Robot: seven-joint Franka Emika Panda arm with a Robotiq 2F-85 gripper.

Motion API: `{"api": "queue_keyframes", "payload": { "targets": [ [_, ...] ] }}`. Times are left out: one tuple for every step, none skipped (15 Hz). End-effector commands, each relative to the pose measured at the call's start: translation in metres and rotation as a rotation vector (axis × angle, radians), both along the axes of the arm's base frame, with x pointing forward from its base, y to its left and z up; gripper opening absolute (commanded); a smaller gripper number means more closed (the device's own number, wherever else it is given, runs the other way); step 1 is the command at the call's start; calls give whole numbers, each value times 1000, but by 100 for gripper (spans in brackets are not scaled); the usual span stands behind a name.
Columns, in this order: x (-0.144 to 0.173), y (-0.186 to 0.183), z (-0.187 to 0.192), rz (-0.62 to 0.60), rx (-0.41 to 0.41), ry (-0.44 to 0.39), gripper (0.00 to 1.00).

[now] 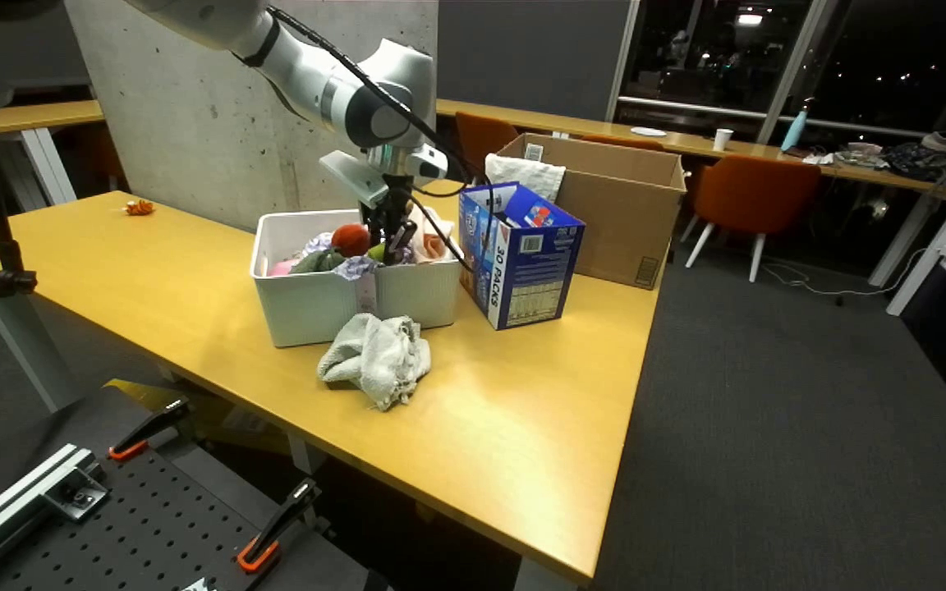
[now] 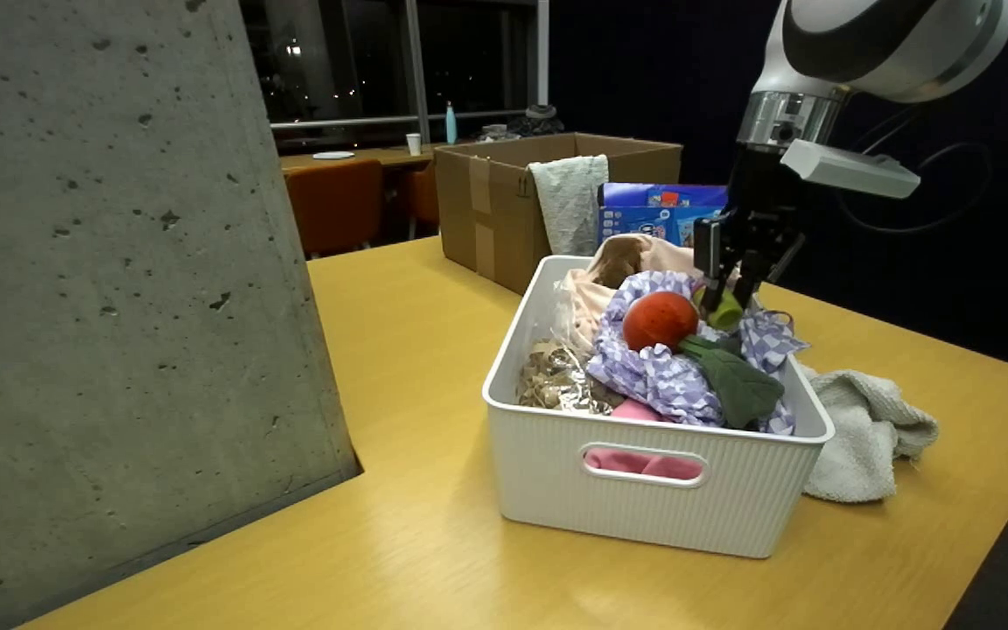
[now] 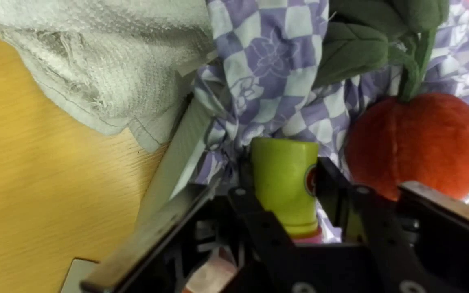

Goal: Remove the white towel, the yellow container and turnip plushie from the basket

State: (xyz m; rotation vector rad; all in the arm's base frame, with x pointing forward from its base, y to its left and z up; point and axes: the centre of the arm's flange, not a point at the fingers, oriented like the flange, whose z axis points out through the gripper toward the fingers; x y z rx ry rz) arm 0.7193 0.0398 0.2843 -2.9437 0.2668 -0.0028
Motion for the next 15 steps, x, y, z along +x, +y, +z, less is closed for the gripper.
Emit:
{"api": "queue_keyframes", "payload": {
  "targets": [
    [-38,-13,34,-37,-7,-53,17],
    [-44,-18,40,-45,-13,-63,17],
    [-52,-26,46,-60,-18,-72,17],
    [-59,-34,49,-74,-19,-81,17],
    [-69,-46,52,-92,-17,-89,17],
    [-76,-60,53,-110,-15,-91,17],
    [-80,-73,52,-124,-13,-94,17],
    [-82,-89,51,-139,-7,-92,17],
    [-80,-105,50,-151,-3,-84,17],
    [-78,-119,47,-160,-3,-79,17],
    [-73,-134,44,-171,-2,-72,17],
    [-70,-148,40,-179,2,-72,17],
    [-68,-163,36,-186,2,-72,17],
    [-67,-177,30,-198,0,-76,17],
    [-64,-188,24,-205,-3,-79,17]
  ]
}}
